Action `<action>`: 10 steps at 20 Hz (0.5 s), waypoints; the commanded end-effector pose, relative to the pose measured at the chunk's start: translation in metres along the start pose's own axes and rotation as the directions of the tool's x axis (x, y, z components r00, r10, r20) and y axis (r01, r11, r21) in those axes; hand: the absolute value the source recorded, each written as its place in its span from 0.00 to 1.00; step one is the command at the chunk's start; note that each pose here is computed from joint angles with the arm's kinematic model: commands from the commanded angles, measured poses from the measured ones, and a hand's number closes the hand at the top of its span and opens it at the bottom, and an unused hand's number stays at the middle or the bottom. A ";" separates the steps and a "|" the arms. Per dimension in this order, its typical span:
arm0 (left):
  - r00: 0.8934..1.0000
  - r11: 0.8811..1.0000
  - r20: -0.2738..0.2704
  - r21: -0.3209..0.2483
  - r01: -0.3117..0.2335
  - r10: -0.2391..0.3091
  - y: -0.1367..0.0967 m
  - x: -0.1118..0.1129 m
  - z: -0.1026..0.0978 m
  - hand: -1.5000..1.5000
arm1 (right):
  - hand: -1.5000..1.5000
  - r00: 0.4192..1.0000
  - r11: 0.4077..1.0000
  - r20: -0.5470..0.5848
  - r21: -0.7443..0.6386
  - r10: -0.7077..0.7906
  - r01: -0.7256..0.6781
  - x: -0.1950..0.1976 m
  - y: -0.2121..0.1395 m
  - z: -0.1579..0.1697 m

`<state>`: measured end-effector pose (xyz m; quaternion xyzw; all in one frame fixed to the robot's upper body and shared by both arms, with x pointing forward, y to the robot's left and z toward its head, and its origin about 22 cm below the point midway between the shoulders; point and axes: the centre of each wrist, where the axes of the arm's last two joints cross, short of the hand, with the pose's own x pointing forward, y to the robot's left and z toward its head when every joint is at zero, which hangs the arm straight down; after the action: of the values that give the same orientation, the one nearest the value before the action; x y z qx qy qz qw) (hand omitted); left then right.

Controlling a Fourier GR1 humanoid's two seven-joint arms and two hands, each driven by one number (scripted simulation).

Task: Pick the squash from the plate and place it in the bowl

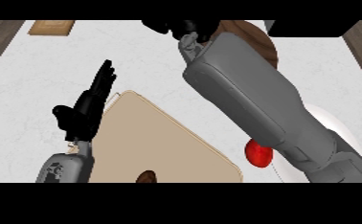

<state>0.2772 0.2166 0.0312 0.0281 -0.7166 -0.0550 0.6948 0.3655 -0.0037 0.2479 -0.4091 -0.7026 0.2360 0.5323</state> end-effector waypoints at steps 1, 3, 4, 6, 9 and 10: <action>1.000 1.000 -0.007 0.012 -0.008 0.008 0.002 -0.004 0.007 0.50 | 1.00 0.992 0.992 -0.031 0.011 0.125 -0.125 -0.043 0.010 -0.022; 1.000 1.000 0.000 -0.007 -0.020 0.020 -0.016 -0.002 0.004 0.50 | 1.00 0.987 0.989 -0.069 -0.014 0.144 -0.145 -0.050 0.008 -0.034; 1.000 1.000 0.010 0.003 -0.017 0.017 -0.003 -0.001 0.008 0.50 | 1.00 0.989 0.991 -0.065 -0.024 0.130 -0.132 -0.071 0.017 -0.039; 1.000 1.000 -0.007 -0.011 -0.008 0.007 -0.027 -0.005 0.006 0.50 | 1.00 0.985 0.989 -0.098 -0.016 0.145 -0.147 -0.087 0.020 -0.049; 1.000 1.000 -0.003 0.008 -0.004 0.004 -0.023 0.000 0.007 0.50 | 1.00 0.977 0.983 -0.111 0.008 0.182 -0.182 -0.121 0.034 -0.044; 1.000 1.000 -0.006 -0.010 -0.009 0.009 0.001 0.008 -0.004 0.50 | 1.00 0.979 0.984 -0.107 -0.007 0.176 -0.178 -0.138 0.017 -0.060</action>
<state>0.2758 0.2067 0.0331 0.0256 -0.7162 -0.0535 0.6954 0.4254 -0.0766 0.1943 -0.4741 -0.6487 0.2497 0.5404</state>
